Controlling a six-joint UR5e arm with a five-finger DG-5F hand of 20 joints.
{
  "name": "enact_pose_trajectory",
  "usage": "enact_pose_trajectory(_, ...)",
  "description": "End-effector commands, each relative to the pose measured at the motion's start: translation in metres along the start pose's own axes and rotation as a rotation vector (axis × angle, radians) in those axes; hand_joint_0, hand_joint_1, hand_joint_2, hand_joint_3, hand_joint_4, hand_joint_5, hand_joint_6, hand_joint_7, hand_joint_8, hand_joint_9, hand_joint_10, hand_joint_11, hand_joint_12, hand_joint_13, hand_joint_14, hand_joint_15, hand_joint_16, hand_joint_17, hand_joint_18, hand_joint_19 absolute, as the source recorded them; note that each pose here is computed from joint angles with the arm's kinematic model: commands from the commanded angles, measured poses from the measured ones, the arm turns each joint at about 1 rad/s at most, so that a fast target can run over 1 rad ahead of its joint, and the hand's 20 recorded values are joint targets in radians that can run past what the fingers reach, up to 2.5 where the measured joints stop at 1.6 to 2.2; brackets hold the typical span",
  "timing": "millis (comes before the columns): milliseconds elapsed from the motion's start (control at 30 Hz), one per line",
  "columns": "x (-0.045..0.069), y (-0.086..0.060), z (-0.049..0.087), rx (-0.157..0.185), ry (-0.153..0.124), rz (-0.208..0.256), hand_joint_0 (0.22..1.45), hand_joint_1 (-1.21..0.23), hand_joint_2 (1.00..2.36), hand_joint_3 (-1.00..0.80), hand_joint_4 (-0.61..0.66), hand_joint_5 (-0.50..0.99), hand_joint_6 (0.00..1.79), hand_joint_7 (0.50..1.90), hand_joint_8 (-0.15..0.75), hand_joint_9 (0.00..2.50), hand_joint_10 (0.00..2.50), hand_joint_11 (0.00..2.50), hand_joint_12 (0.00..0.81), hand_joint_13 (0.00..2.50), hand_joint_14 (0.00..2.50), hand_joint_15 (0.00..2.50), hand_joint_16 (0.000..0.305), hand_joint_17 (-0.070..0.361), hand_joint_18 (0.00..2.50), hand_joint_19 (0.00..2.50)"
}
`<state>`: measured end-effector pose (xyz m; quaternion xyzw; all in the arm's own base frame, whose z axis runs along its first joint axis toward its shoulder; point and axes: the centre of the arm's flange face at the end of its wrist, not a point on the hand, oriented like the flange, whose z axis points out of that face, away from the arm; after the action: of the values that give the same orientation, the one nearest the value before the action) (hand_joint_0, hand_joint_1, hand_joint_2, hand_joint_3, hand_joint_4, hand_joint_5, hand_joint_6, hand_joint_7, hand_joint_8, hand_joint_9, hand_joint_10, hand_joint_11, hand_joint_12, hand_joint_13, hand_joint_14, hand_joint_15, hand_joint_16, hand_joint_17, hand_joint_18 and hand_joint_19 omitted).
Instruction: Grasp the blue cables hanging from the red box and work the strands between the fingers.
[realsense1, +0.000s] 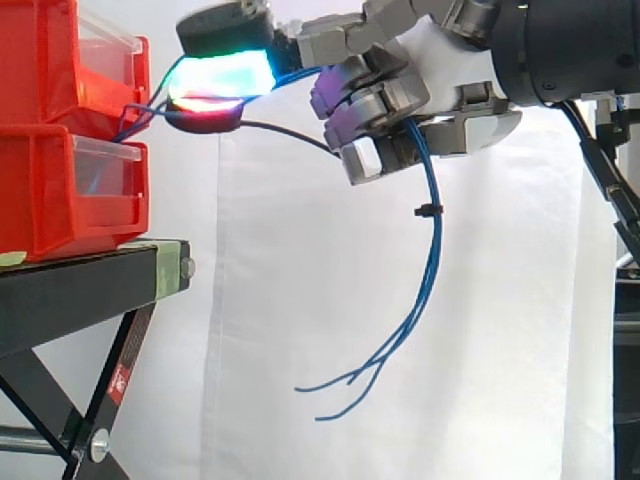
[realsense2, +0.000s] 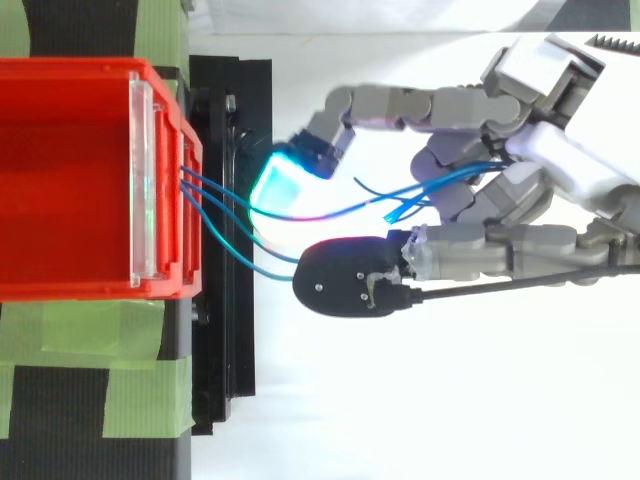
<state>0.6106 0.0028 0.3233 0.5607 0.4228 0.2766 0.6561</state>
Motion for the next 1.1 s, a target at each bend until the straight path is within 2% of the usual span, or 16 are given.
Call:
enact_pose_trajectory(0, -0.0003, 0.0001, -0.0002, 0.002, 0.000, -0.001, 0.99, -0.88, 1.01, -0.78, 0.00, 0.10, 0.36, 1.23, 0.445, 1.77, 2.50, 2.50, 0.688, 2.06, 2.50, 1.81, 0.238, 0.178, 2.50, 0.72)
enact_pose_trajectory(33, -0.0002, 0.0002, -0.0001, 0.001, 0.000, 0.000, 0.99, -0.89, 1.00, -1.00, 0.00, 0.05, 0.47, 1.20, 0.445, 1.77, 2.50, 2.50, 0.688, 2.06, 2.50, 1.81, 0.238, 0.178, 2.50, 0.72)
enact_pose_trajectory(100, 0.0000, 0.0004, 0.0000, 0.000, 0.001, 0.001, 1.01, -0.88, 1.00, -1.00, -0.01, 0.01, 0.55, 1.20, 0.445, 1.77, 2.50, 2.50, 0.688, 2.06, 2.50, 1.81, 0.238, 0.178, 2.50, 0.72)
enact_pose_trajectory(167, 0.0001, 0.0005, 0.0001, -0.001, 0.001, 0.000, 1.02, -0.88, 1.00, -1.00, 0.00, -0.06, 0.94, 1.05, 0.445, 1.77, 2.50, 2.50, 0.688, 2.06, 2.50, 1.81, 0.238, 0.178, 2.50, 0.72)
enact_pose_trajectory(233, 0.0002, 0.0007, 0.0003, -0.003, -0.001, 0.000, 1.07, -0.87, 1.00, -1.00, -0.01, -0.06, 1.10, 1.03, 0.445, 1.77, 2.50, 2.50, 0.688, 2.06, 2.50, 1.81, 0.238, 0.178, 2.50, 0.72)
enact_pose_trajectory(367, 0.0001, 0.0002, 0.0003, -0.003, -0.003, 0.002, 1.15, -0.84, 1.00, -0.90, -0.01, -0.04, 1.19, 1.02, 0.445, 1.77, 2.50, 2.50, 0.688, 2.06, 2.50, 1.81, 0.238, 0.178, 2.50, 0.72)
enact_pose_trajectory(467, 0.0002, 0.0009, 0.0005, -0.004, -0.003, 0.003, 1.03, -0.80, 1.01, -0.82, 0.04, -0.04, 1.10, 1.02, 0.445, 1.77, 2.50, 2.50, 0.688, 2.06, 2.50, 1.81, 0.238, 0.178, 2.50, 0.72)
enact_pose_trajectory(667, 0.0004, 0.0001, 0.0007, -0.003, -0.004, 0.002, 0.88, -0.75, 1.00, -1.00, 0.09, 0.01, 0.91, 1.05, 0.445, 1.77, 2.50, 2.50, 0.688, 2.06, 2.50, 1.81, 0.238, 0.178, 2.50, 0.72)
enact_pose_trajectory(733, 0.0003, -0.0006, 0.0004, -0.002, -0.004, 0.000, 0.83, -0.76, 1.00, -1.00, 0.12, 0.11, 0.67, 1.18, 0.445, 1.77, 2.50, 2.50, 0.688, 2.06, 2.50, 1.81, 0.238, 0.178, 2.50, 0.72)
enact_pose_trajectory(767, 0.0003, -0.0006, 0.0004, -0.002, -0.004, 0.000, 0.79, -0.74, 1.00, -1.00, 0.13, 0.11, 0.65, 1.18, 0.445, 1.77, 2.50, 2.50, 0.688, 2.06, 2.50, 1.81, 0.238, 0.178, 2.50, 0.72)
enact_pose_trajectory(800, 0.0000, 0.0009, 0.0005, -0.004, -0.005, 0.001, 0.78, -0.69, 1.00, -1.00, 0.13, 0.02, 0.86, 1.06, 0.445, 1.77, 2.50, 2.50, 0.688, 2.06, 2.50, 1.81, 0.238, 0.178, 2.50, 0.72)
enact_pose_trajectory(833, -0.0001, 0.0002, 0.0003, -0.003, -0.004, 0.000, 0.75, -0.67, 1.00, -1.00, 0.14, 0.02, 0.83, 1.06, 0.445, 1.77, 2.50, 2.50, 0.688, 2.06, 2.50, 1.81, 0.238, 0.178, 2.50, 0.72)
enact_pose_trajectory(867, -0.0001, 0.0002, 0.0003, -0.003, -0.004, 0.000, 0.72, -0.69, 1.00, -1.00, 0.15, 0.11, 0.61, 1.18, 0.445, 1.77, 2.50, 2.50, 0.688, 2.06, 2.50, 1.81, 0.238, 0.178, 2.50, 0.72)
enact_pose_trajectory(900, 0.0000, 0.0009, 0.0005, -0.004, -0.005, 0.001, 0.71, -0.65, 1.00, -1.00, 0.16, 0.03, 0.82, 1.05, 0.445, 1.77, 2.50, 2.50, 0.688, 2.06, 2.50, 1.81, 0.238, 0.178, 2.50, 0.72)
enact_pose_trajectory(967, 0.0004, -0.0001, 0.0005, -0.001, -0.002, -0.004, 0.70, -0.69, 1.00, -1.00, 0.16, 0.18, 0.41, 1.28, 0.445, 1.77, 2.50, 2.50, 0.688, 2.06, 2.50, 1.81, 0.238, 0.178, 2.50, 0.72)
enact_pose_trajectory(1067, -0.0008, -0.0011, 0.0012, -0.001, -0.001, -0.010, 0.70, -0.70, 1.00, -1.00, 0.18, 0.18, 0.40, 1.28, 0.445, 1.77, 2.50, 2.50, 0.688, 2.06, 2.50, 1.81, 0.238, 0.178, 2.50, 0.72)
